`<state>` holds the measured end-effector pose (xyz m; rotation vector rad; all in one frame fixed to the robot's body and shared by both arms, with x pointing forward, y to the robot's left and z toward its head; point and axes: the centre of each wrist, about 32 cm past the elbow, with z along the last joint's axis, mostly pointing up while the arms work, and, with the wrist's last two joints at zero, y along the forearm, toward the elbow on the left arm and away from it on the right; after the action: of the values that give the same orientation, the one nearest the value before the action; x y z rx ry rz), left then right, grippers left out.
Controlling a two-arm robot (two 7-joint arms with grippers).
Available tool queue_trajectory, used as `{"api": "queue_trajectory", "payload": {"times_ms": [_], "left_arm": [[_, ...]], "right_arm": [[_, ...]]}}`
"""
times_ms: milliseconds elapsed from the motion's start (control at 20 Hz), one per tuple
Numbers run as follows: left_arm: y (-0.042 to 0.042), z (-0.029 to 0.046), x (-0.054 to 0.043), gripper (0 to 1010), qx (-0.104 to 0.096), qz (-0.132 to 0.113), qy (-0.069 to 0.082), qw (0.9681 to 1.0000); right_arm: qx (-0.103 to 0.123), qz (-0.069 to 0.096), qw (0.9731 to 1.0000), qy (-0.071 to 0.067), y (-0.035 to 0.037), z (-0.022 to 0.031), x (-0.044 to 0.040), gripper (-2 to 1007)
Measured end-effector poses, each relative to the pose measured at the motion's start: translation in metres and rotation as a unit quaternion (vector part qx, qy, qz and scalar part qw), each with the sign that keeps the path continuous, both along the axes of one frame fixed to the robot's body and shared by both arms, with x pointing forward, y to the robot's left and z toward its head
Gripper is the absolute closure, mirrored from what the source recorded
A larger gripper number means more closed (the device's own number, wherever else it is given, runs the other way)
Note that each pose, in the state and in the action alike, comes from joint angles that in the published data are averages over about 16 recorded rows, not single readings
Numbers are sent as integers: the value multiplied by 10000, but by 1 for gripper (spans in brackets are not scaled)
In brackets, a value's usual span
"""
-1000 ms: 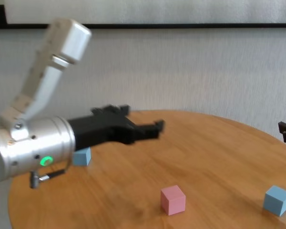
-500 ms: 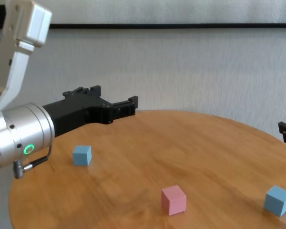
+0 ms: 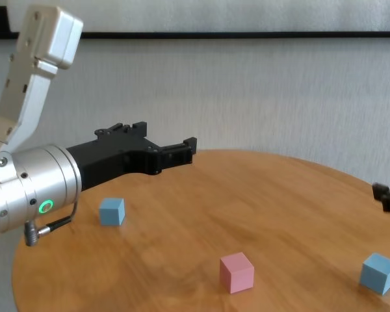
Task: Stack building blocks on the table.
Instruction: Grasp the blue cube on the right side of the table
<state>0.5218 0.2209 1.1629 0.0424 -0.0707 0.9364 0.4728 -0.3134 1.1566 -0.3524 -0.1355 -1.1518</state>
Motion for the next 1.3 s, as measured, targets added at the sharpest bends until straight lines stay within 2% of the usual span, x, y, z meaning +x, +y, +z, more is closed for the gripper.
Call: {"api": "queue_trajectory", "payload": {"times_ms": [200,400,550,750,1000,1300], "left_arm": [[-7,-2,5,10,20,-34,16,10000],[-12,-4,8,10,35,-59,26,10000],[-14,-5,10,10,43,-72,32,10000],[-17,-6,12,10,52,-85,39,9999],[-19,-7,13,10,60,-96,44,9999],[-19,-8,14,10,65,-103,48,9999]], "right_arm": [[9,250,9981,562,-45,89,-85,0],[-32,451,9932,1074,-99,150,-125,0],[-93,559,9892,1352,-137,163,-111,0],[-192,668,9859,1521,-177,138,-50,0],[-221,749,9846,1565,-186,91,63,0],[-171,841,9830,1625,-154,44,179,0]]}}
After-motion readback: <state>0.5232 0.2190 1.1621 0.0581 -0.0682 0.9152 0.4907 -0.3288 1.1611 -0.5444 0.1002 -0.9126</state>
